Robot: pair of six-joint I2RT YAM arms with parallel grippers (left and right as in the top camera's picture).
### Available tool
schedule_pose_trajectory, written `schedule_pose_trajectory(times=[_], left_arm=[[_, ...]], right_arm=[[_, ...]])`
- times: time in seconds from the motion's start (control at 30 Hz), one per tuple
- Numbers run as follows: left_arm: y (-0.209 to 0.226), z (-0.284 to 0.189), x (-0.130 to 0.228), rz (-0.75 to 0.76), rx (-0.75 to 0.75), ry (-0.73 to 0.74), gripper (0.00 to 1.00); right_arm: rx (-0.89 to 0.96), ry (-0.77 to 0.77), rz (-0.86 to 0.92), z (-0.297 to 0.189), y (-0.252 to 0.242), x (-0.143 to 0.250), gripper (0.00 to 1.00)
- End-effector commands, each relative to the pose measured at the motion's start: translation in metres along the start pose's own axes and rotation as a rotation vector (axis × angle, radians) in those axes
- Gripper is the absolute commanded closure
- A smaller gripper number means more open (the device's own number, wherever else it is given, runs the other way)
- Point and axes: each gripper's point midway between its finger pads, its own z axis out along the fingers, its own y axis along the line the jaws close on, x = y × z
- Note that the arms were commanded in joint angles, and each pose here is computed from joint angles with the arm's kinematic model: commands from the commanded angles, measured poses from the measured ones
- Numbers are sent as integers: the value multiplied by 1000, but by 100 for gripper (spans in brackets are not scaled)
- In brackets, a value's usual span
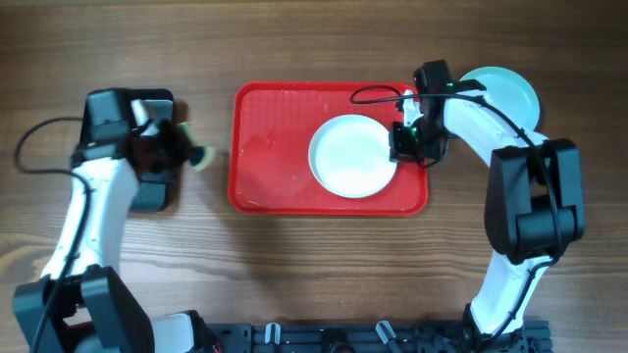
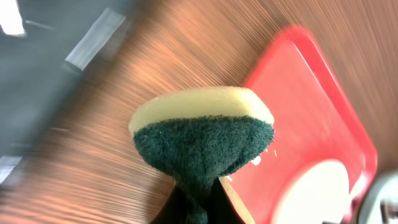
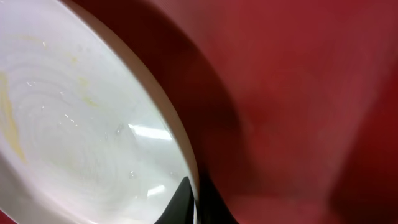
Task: Clean dirty plates on tray and stack at the side
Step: 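Reach the right gripper to the white plate's rim and grip it, then scrub the white plate with the sponge while the right gripper holds it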
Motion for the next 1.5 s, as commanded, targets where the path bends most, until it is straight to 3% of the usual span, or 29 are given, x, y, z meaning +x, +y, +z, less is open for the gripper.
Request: schedule_pose_trajectory(times=[0.0, 0.27, 0.37, 0.9, 1.03, 1.27, 1.47], left_arm=[[-44, 7, 34, 146, 83, 61, 96], [-110, 36, 91, 291, 163, 112, 95], [-109, 47, 104, 328, 117, 119, 95], [-90, 112, 136, 355, 33, 233, 96], [-70, 125, 121, 457, -69, 165, 96], [-18, 111, 75, 535, -411, -37, 96], [-23, 93, 61, 585, -435, -100, 96]], right_arm=[[-13, 14, -7, 26, 27, 6, 96], [6, -111, -206, 48, 98, 0, 96], [9, -111, -301, 51, 107, 4, 96], [6, -147, -296, 48, 105, -6, 96], [13, -150, -295, 48, 104, -7, 96], [15, -150, -296, 48, 104, -7, 96], [20, -152, -295, 48, 103, -8, 96]])
